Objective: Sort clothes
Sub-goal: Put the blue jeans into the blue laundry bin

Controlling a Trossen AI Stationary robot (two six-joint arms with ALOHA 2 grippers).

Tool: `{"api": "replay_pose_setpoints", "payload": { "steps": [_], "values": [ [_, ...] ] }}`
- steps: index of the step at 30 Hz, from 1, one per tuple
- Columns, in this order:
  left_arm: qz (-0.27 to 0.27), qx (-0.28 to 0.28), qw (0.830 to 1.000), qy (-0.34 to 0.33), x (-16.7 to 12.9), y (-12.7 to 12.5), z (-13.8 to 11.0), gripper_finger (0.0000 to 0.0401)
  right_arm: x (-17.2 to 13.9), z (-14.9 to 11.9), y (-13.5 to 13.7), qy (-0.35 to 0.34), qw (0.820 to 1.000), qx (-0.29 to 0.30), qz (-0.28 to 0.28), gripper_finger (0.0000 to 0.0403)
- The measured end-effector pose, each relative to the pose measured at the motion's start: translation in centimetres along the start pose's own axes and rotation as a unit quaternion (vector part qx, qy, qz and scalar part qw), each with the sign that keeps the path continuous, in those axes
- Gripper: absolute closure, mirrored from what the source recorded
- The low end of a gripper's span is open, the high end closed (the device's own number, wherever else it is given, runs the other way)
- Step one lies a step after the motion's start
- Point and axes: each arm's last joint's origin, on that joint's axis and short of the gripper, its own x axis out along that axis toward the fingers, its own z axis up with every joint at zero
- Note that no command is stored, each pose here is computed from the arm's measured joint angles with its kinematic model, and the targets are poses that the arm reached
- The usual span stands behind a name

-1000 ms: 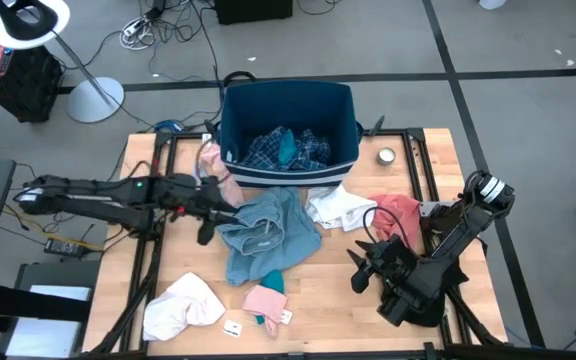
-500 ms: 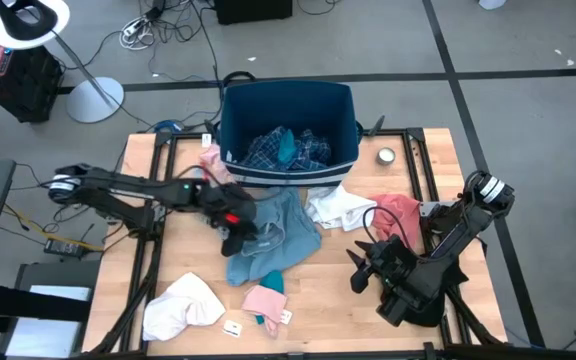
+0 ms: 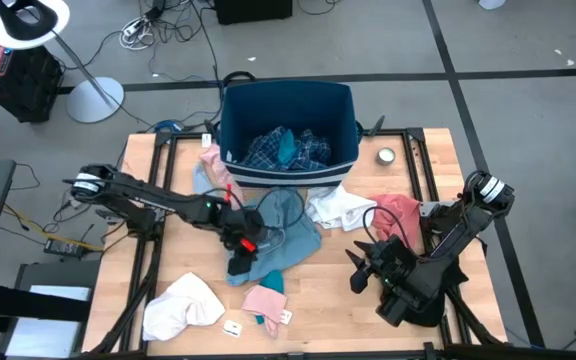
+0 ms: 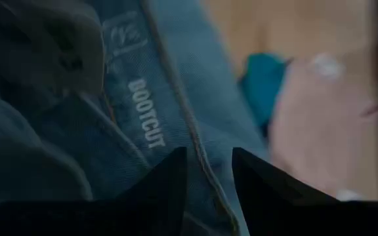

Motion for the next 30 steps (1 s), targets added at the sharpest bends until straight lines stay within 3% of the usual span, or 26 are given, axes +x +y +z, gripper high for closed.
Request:
{"api": "replay_pose_setpoints", "payload": {
  "steps": [9,15,22,30],
  "values": [
    [0.141,-0.032,0.989,0.036,3.9,0.9,-1.0,0.0285,0.0,0.0,0.3,-0.015,1.000,0.006,0.012,0.0234],
    [0.157,-0.032,0.987,0.030,4.4,1.1,-0.9,0.0388,0.2,0.3,0.5,-0.057,0.998,0.009,0.019,0.0234],
    [0.173,-0.017,0.985,0.023,2.7,-0.4,0.7,0.0399,1.2,0.9,0.2,-0.065,0.998,-0.016,-0.005,0.0234],
    [0.239,0.005,0.971,-0.008,-1.6,-3.5,3.7,0.0400,1.4,0.9,0.3,-0.054,0.998,-0.032,-0.010,0.0234]
  ]
}}
